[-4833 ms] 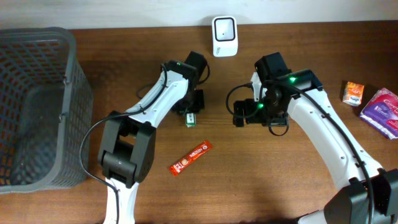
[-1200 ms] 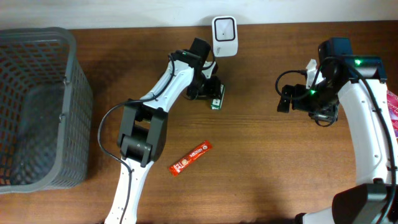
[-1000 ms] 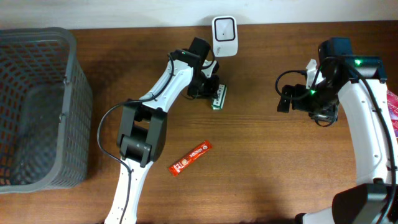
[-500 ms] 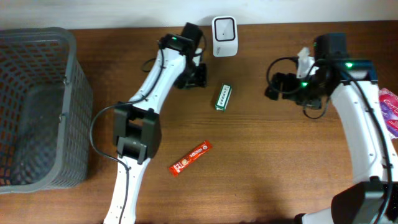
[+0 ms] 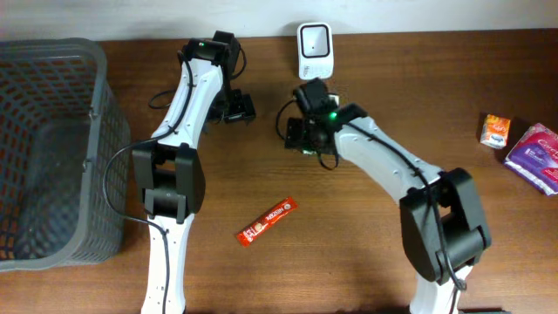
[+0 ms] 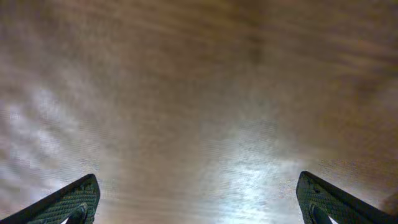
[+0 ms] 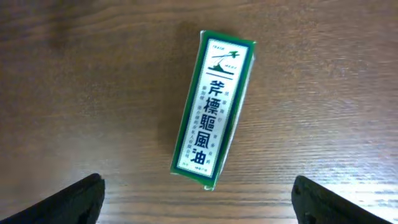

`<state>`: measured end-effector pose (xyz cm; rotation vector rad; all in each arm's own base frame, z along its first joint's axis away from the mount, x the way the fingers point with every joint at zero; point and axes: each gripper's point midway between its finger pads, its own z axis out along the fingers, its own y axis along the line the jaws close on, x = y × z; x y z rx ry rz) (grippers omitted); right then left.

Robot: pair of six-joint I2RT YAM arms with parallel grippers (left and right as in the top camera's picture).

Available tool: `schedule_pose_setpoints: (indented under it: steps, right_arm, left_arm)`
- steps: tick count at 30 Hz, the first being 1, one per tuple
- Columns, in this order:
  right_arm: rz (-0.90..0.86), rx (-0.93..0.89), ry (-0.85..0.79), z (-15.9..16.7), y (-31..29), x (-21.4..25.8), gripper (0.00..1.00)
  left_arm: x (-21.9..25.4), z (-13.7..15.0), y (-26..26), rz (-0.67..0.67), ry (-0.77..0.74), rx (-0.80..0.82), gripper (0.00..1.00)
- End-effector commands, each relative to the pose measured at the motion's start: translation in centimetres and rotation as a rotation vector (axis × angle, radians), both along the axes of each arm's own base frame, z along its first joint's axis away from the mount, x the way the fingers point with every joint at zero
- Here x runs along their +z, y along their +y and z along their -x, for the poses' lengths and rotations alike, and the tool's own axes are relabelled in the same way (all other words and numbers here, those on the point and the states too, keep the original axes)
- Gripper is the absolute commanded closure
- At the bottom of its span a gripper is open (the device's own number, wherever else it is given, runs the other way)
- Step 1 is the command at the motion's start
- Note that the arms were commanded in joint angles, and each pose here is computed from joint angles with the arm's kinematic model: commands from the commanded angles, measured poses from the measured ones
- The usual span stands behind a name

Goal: Scan the item barcode

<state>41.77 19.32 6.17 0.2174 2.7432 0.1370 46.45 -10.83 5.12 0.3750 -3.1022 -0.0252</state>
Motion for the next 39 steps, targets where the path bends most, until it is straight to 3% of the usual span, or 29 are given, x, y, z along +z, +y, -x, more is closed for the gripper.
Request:
schedule_pose_setpoints:
  steps: [1, 9, 11, 13, 16, 17, 19, 21, 24, 30, 36, 39]
  right_arm:
    - [0.087, -0.15, -0.041, -0.2, -1.3, -0.7, 0.11]
    - [0.064, -0.131, 0.013, -0.6, -0.2, -4.9, 0.16]
    - [0.084, -0.133, 0.04, -0.3, -0.6, -6.1, 0.3]
    - [0.088, -0.133, 0.046, -0.2, -0.6, -6.3, 0.51]
    - [0.091, -0.15, 0.054, -0.3, -1.4, -6.3, 0.54]
    - [0.096, -0.164, 0.066, -0.3, -2.1, -6.4, 0.61]
    - [0.065, -0.125, 0.1, -0.3, -2.4, -6.6, 0.61]
    - [0.048, -0.071, 0.108, -0.8, -2.4, -6.1, 0.71]
    - [0.03, -0.002, 0.129, -1.2, -1.9, -4.4, 0.71]
    - [-0.351, 0.17, 0.237, -0.3, 3.3, -1.2, 0.71]
    - [-0.783, 0.336, 0.417, 4.8, 8.0, 0.5, 0.72]
    - [-0.855, 0.331, 0.468, 6.4, 7.9, -0.7, 0.72]
  left_arm:
    - [0.2, 0.5, 0.9, -0.023, 0.023, 0.022, 0.01]
    - [0.3, 1.2, 1.2, -0.031, 0.054, 0.024, 0.01]
    - [0.3, 1.2, 1.2, -0.031, 0.055, 0.024, 0.01]
    - [0.3, 1.2, 1.2, -0.031, 0.055, 0.024, 0.01]
    - [0.3, 1.2, 1.2, -0.031, 0.056, 0.024, 0.01]
    - [0.3, 1.2, 1.2, -0.031, 0.055, 0.024, 0.01]
    - [0.3, 1.2, 1.2, -0.031, 0.055, 0.024, 0.01]
    - [0.3, 1.2, 1.2, -0.031, 0.055, 0.024, 0.01]
    - [0.3, 1.2, 1.2, -0.031, 0.054, 0.024, 0.01]
    - [0.3, 1.1, 1.7, -0.057, 0.048, 0.023, 0.01]
    - [0.3, 1.0, 1.6, -0.055, 0.042, 0.023, 0.01]
    - [0.3, 0.9, 1.6, -0.055, 0.041, 0.023, 0.01]
